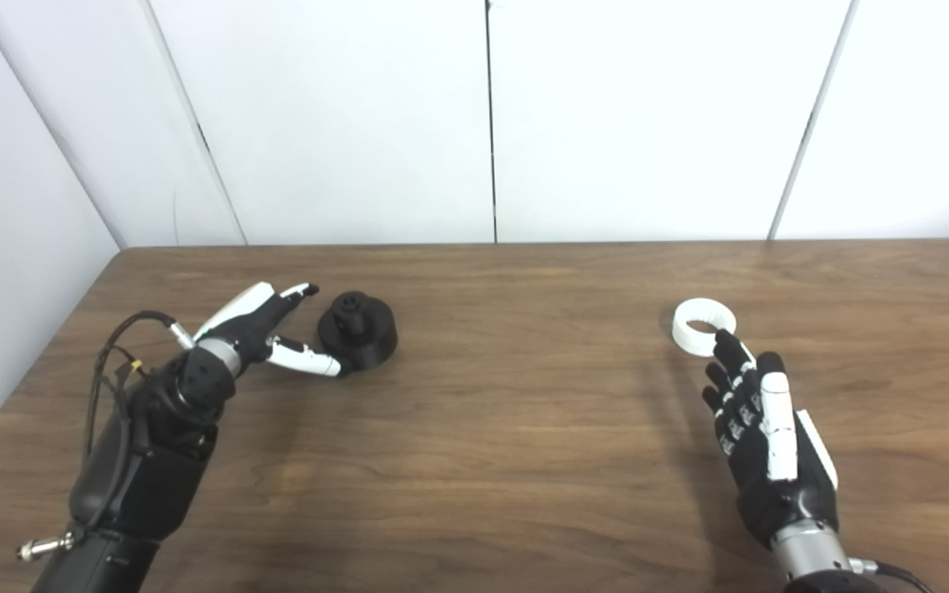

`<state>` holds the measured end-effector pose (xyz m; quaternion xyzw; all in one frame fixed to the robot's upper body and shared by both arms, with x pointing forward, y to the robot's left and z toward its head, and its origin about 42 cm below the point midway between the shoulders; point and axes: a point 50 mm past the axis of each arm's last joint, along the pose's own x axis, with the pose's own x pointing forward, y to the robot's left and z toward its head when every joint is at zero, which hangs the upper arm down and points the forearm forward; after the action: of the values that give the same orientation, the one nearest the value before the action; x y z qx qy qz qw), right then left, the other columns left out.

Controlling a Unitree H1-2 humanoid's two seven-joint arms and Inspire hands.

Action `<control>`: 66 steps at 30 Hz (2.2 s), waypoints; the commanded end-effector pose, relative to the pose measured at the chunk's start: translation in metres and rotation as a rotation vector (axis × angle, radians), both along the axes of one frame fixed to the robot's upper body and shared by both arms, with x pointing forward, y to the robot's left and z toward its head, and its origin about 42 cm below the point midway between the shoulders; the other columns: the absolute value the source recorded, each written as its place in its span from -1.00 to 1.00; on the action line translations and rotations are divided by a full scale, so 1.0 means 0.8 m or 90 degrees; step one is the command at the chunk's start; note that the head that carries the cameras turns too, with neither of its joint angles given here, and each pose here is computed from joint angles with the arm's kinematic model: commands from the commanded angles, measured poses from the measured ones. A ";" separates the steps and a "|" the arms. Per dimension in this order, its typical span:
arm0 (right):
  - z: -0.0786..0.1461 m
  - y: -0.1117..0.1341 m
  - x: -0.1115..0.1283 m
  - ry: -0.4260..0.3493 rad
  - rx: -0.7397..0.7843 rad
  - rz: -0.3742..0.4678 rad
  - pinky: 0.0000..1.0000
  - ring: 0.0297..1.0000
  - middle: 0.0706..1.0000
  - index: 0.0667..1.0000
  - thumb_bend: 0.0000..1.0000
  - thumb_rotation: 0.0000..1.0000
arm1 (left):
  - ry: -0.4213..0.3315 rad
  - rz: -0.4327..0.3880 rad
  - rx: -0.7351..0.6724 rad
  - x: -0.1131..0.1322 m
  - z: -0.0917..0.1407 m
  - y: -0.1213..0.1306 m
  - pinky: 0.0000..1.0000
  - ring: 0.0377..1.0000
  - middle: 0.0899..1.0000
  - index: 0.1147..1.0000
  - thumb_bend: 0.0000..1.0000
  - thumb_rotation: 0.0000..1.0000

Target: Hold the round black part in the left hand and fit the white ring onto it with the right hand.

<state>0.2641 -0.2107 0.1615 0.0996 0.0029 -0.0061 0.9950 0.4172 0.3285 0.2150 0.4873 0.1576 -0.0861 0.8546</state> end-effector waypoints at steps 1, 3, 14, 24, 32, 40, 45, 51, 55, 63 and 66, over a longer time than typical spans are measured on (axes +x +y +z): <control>0.015 -0.001 -0.004 -0.047 0.001 0.003 1.00 0.97 0.96 0.87 0.01 1.00 | -0.053 -0.001 0.021 0.018 0.041 0.005 1.00 1.00 1.00 0.92 1.00 -0.43; 0.015 -0.001 -0.004 -0.047 0.003 0.003 1.00 0.97 0.96 0.86 0.02 1.00 | -0.049 -0.006 0.019 0.020 0.041 0.003 1.00 1.00 1.00 0.93 1.00 -0.43; 0.015 -0.001 -0.006 -0.045 0.001 0.000 1.00 0.96 0.96 0.86 0.01 1.00 | -0.043 -0.016 0.016 0.025 0.039 -0.005 1.00 1.00 1.00 0.91 1.00 -0.42; 0.015 -0.001 -0.008 -0.047 0.007 0.006 1.00 0.99 0.99 0.88 0.02 1.00 | -0.040 -0.025 0.022 0.027 0.039 -0.012 0.97 1.00 1.00 0.88 1.00 -0.43; 0.014 0.000 -0.009 -0.046 0.006 -0.002 1.00 0.97 0.97 0.87 0.02 1.00 | -0.028 -0.028 0.013 0.032 0.036 -0.017 1.00 1.00 1.00 0.87 1.00 -0.46; 0.016 0.000 -0.011 -0.049 0.006 -0.005 1.00 0.97 0.97 0.87 0.00 1.00 | -0.018 -0.032 0.026 0.041 0.034 -0.024 1.00 1.00 1.00 0.86 1.00 -0.49; 0.018 0.000 -0.012 -0.047 0.009 -0.009 1.00 0.98 0.97 0.87 -0.01 1.00 | -0.013 -0.034 0.028 0.045 0.034 -0.028 1.00 1.00 1.00 0.84 1.00 -0.51; 0.017 -0.002 -0.014 -0.046 0.000 -0.011 1.00 0.97 0.96 0.87 0.00 1.00 | -0.015 -0.036 0.032 0.048 0.031 -0.033 1.00 1.00 1.00 0.81 1.00 -0.51; 0.016 -0.003 -0.015 -0.046 0.001 -0.011 1.00 0.97 0.96 0.86 0.01 1.00 | -0.028 -0.033 0.027 0.048 0.029 -0.037 1.00 1.00 1.00 0.77 1.00 -0.50; 0.016 -0.005 -0.017 -0.043 -0.001 -0.012 1.00 0.98 0.97 0.87 0.01 1.00 | -0.046 -0.041 0.063 0.049 0.026 -0.041 0.94 1.00 0.99 0.57 0.94 -0.51; 0.017 -0.005 -0.017 -0.042 0.000 -0.013 1.00 0.97 0.96 0.86 0.01 1.00 | -0.054 -0.047 0.077 0.049 0.024 -0.041 0.94 1.00 0.95 0.50 0.88 -0.56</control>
<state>0.2595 -0.2122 0.1666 0.1010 -0.0057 -0.0120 0.9948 0.4413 0.2906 0.1976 0.5211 0.1574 -0.1171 0.8307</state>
